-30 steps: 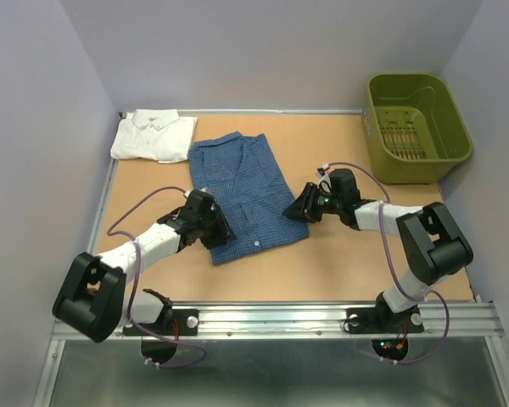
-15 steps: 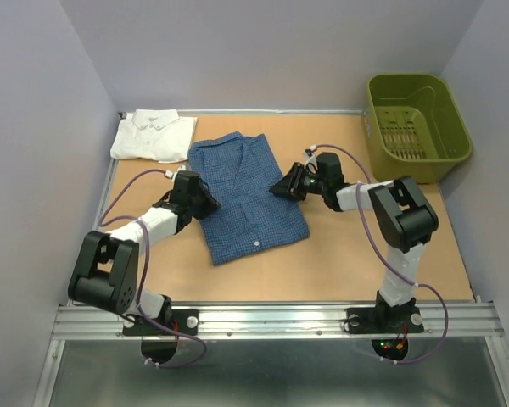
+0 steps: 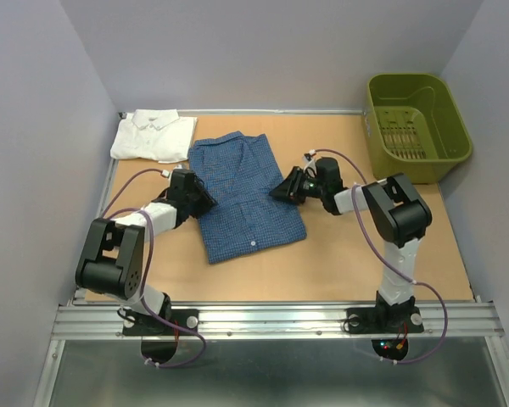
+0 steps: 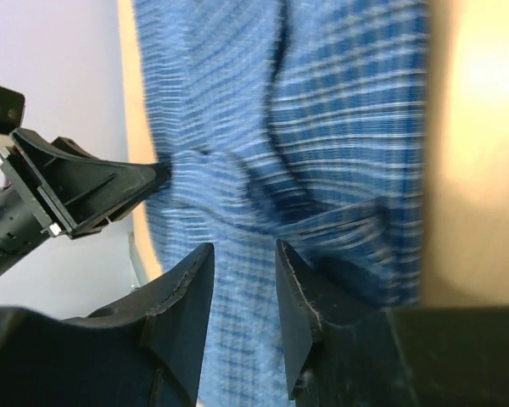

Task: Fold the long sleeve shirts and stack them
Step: Fold the shirt

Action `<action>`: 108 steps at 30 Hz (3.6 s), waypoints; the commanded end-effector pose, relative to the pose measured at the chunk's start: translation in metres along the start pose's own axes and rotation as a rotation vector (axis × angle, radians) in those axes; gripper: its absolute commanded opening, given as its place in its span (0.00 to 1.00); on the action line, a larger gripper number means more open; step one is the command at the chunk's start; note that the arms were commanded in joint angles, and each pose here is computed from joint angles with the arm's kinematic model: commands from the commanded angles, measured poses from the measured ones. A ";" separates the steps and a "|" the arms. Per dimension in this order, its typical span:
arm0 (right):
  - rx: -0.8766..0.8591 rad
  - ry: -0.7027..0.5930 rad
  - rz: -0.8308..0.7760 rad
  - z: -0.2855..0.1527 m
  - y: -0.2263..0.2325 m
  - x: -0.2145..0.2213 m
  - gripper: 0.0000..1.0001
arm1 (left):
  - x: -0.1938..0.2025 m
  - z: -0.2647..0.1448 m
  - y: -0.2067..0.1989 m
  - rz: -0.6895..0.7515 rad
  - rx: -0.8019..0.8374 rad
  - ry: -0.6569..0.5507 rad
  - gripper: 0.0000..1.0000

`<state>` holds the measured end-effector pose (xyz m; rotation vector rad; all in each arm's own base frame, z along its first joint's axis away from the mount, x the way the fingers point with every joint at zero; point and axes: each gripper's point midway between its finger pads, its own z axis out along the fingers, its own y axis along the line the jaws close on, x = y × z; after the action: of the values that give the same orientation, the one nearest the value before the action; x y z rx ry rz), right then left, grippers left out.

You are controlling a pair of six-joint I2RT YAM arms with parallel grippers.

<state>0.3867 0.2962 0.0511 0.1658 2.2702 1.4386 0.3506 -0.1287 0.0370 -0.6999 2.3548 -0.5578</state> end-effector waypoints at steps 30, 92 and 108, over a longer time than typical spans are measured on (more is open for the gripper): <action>-0.125 0.307 -0.252 0.027 0.095 0.117 0.45 | 0.009 -0.003 0.018 -0.024 -0.013 -0.040 0.29; -0.088 0.415 -0.167 -0.047 0.050 0.101 0.44 | -0.003 0.016 0.005 0.021 -0.018 -0.009 0.28; 0.054 0.286 -0.081 -0.087 0.012 0.080 0.52 | -0.032 -0.025 -0.029 0.074 0.053 -0.071 0.40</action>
<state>0.2574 0.2634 0.0425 -0.1050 2.6001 1.5821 0.3524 -0.1320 0.0321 -0.6770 2.3652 -0.5724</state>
